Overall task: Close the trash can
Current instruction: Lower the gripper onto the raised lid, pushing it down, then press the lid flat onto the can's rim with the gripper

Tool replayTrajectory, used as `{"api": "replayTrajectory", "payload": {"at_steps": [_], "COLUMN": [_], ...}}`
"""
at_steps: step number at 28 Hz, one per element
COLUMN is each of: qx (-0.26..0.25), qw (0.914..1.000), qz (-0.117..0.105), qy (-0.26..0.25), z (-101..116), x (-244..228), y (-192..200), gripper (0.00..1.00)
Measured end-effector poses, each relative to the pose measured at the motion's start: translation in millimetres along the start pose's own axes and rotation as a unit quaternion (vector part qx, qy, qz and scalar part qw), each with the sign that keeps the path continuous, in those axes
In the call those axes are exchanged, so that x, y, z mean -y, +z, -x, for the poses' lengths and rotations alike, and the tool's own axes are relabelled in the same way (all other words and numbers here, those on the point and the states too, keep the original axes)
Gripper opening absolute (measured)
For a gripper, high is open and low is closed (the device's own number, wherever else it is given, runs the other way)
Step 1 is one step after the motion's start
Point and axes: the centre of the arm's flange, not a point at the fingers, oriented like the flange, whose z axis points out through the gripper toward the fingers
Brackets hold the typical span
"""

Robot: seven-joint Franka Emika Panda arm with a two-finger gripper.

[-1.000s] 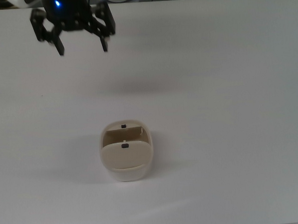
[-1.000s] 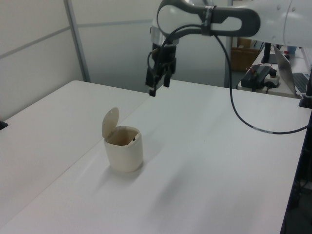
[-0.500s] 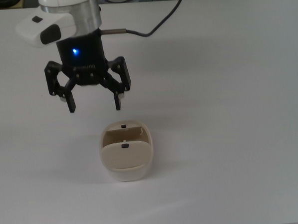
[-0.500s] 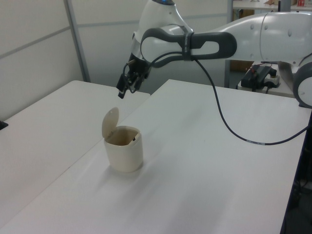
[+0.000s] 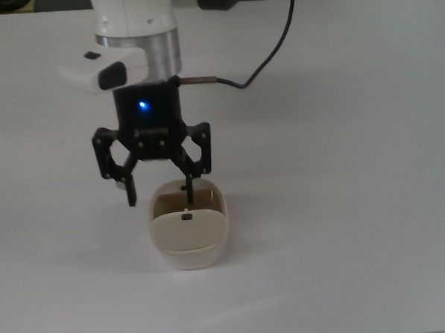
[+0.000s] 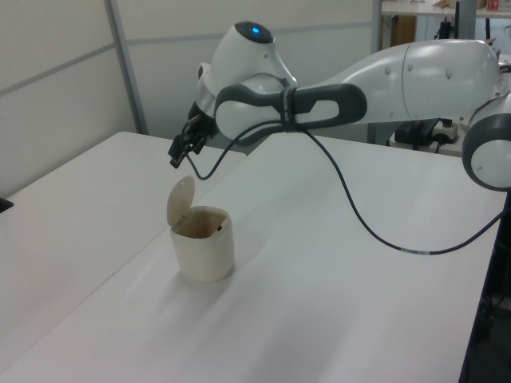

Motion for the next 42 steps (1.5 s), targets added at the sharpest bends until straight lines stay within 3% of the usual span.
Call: {"api": "replayTrajectory", "payload": {"at_steps": [7, 20, 26, 31, 42], "qx": [-0.025, -0.028, 0.031, 0.1, 0.153], "qw": [0.9996, 0.9993, 0.9986, 0.9924, 0.9836], "qz": [0.016, 0.021, 0.03, 0.029, 0.02], "qy": [-0.004, -0.009, -0.032, -0.065, -0.095], "z": [3, 7, 21, 37, 50], "x": [14, 16, 16, 15, 21], "y": [21, 36, 48, 58, 64], "gripper": [0.52, 0.01, 0.01, 0.01, 0.01]}}
